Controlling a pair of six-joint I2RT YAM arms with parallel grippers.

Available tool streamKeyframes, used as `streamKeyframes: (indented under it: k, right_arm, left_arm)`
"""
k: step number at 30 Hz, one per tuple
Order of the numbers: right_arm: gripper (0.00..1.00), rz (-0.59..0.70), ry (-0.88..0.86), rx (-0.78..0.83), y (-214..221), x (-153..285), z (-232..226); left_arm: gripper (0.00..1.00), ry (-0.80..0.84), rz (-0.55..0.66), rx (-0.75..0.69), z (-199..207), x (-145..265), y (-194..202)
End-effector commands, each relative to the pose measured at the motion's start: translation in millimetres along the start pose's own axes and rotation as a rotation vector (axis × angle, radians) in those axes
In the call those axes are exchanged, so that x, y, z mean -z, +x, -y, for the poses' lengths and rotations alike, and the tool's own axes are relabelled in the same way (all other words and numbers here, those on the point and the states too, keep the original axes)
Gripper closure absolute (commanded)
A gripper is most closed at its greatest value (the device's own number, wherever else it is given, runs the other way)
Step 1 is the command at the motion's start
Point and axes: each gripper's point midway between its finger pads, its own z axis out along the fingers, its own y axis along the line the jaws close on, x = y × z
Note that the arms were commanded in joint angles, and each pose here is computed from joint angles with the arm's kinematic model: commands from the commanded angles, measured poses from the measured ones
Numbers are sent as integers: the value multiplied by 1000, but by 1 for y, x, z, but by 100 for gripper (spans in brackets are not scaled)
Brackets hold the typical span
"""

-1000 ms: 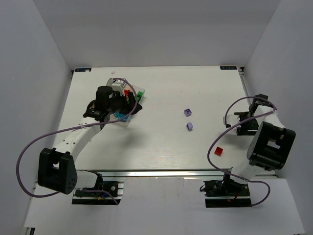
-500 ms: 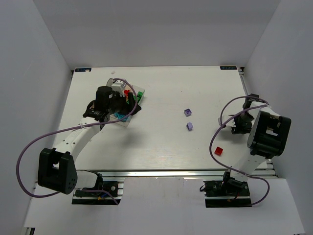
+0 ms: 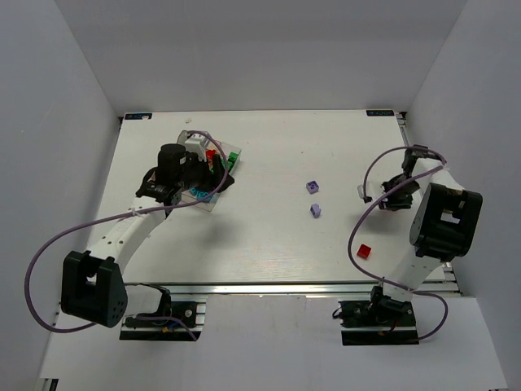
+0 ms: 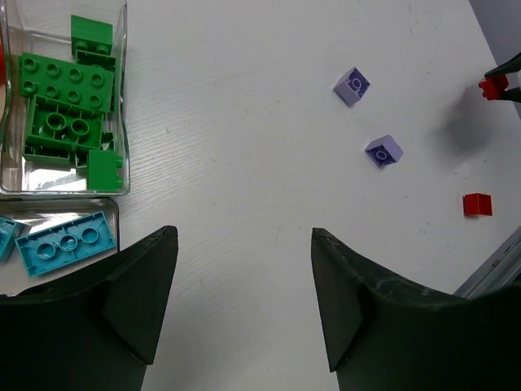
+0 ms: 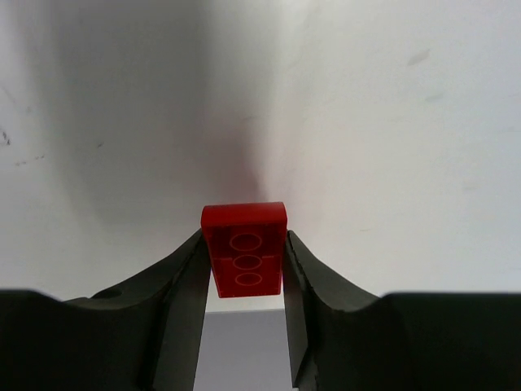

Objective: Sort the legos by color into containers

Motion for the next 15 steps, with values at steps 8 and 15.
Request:
streamKeyframes:
  k: [8, 15]
  right_arm:
    - [100, 496, 376, 5, -222, 121, 117]
    - [100, 725, 416, -46, -391, 146, 172]
  left_arm:
    - [24, -26, 266, -109, 19, 51, -59]
    - [23, -160, 453, -142, 10, 93, -83]
